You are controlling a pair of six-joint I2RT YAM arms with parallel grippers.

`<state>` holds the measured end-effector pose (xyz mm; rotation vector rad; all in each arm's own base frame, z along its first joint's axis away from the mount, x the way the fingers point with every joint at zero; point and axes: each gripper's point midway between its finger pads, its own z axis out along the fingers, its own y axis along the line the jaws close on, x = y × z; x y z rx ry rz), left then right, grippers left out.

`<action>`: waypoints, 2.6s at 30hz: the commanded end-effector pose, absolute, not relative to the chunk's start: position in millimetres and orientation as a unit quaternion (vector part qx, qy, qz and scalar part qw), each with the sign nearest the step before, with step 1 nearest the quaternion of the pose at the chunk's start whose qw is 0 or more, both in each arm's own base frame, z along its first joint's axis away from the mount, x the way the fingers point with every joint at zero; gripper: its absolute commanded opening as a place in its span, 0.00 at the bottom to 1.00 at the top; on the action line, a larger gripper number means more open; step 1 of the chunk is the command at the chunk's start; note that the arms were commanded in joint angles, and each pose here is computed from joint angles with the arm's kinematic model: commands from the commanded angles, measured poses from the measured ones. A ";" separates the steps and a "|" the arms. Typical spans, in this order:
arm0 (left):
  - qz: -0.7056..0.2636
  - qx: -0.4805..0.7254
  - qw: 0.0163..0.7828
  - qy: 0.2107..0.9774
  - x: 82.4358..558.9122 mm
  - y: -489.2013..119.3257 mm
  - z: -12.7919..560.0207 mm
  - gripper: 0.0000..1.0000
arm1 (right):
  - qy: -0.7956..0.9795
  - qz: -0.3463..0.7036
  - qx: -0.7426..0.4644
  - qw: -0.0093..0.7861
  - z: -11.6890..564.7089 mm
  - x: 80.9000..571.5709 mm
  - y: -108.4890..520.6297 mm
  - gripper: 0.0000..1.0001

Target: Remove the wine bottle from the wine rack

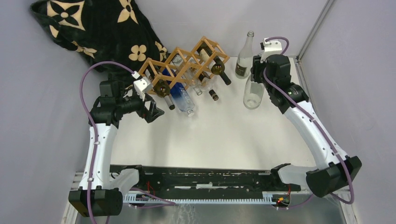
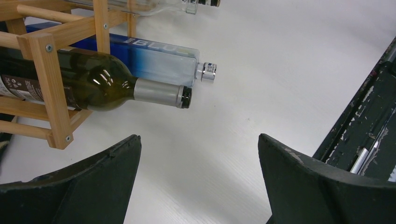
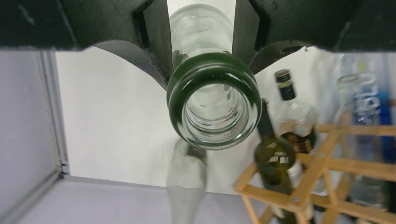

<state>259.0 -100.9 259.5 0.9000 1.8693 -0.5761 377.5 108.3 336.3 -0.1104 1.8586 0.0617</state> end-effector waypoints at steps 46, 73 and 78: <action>-0.219 0.369 0.459 0.778 248.8 -94.7 281.6 1.00 | 0.711 -0.091 0.165 0.678 336.8 589.3 -11.9 0.62; -0.106 0.274 0.460 0.838 292.6 -49.1 286.6 1.00 | 0.735 0.184 -0.021 0.652 386.3 386.9 189.8 0.95; -0.062 0.290 0.463 0.835 296.0 -36.4 277.0 1.00 | 0.760 0.296 -0.146 0.560 339.3 350.9 309.2 0.88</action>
